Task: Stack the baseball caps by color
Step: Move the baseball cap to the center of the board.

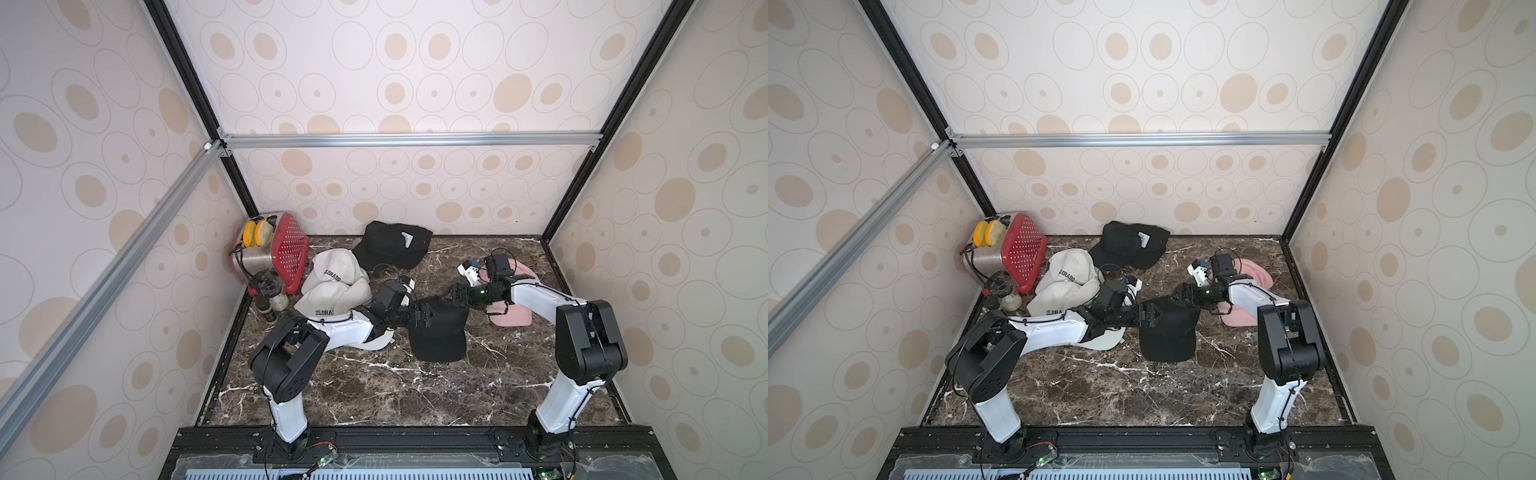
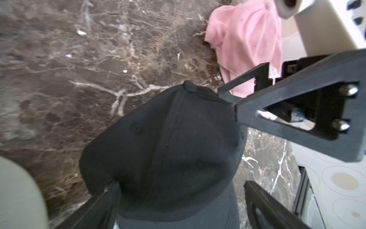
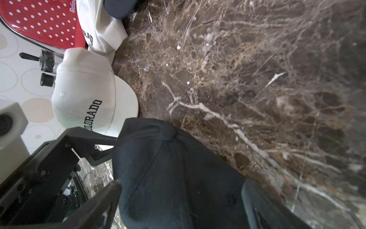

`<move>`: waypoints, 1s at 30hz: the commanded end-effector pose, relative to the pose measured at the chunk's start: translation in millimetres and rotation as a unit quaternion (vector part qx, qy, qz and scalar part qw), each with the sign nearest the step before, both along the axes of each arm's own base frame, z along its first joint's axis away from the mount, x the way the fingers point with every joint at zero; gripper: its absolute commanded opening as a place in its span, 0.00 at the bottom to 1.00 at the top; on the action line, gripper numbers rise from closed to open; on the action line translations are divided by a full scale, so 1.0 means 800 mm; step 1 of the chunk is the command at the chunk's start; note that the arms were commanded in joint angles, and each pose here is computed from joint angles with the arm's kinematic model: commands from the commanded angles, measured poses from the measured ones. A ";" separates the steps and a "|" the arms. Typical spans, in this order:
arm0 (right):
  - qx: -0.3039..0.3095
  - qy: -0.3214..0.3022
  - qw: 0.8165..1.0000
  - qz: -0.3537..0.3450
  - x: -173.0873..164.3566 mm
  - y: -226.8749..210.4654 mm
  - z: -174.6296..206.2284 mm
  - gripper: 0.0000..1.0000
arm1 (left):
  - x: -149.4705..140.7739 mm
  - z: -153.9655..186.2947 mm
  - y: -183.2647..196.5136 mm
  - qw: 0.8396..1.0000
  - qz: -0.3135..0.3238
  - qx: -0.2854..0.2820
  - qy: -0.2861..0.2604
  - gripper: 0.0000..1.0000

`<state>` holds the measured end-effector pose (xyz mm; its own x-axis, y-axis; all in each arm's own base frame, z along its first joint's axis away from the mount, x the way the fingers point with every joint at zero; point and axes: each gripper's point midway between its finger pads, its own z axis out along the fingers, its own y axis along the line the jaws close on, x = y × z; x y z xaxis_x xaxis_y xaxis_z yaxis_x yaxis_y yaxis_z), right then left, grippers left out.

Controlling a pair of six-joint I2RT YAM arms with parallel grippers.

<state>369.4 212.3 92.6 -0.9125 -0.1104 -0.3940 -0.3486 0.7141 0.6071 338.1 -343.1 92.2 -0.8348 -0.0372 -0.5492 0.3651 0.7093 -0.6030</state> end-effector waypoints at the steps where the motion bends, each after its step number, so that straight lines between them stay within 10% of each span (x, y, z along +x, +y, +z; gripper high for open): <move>1: 0.001 -0.003 1.000 -0.005 -0.007 -0.005 0.009 1.00 | -0.011 0.012 -0.018 0.999 -0.026 -0.034 -0.001 0.99; 24: 0.016 0.005 1.000 -0.012 -0.041 -0.008 0.013 1.00 | -0.077 0.014 -0.005 0.997 -0.056 -0.040 0.026 0.99; 30: -0.078 -0.029 0.991 -0.102 -0.021 -0.054 0.013 1.00 | -0.107 -0.010 0.019 0.997 -0.047 0.002 0.065 0.99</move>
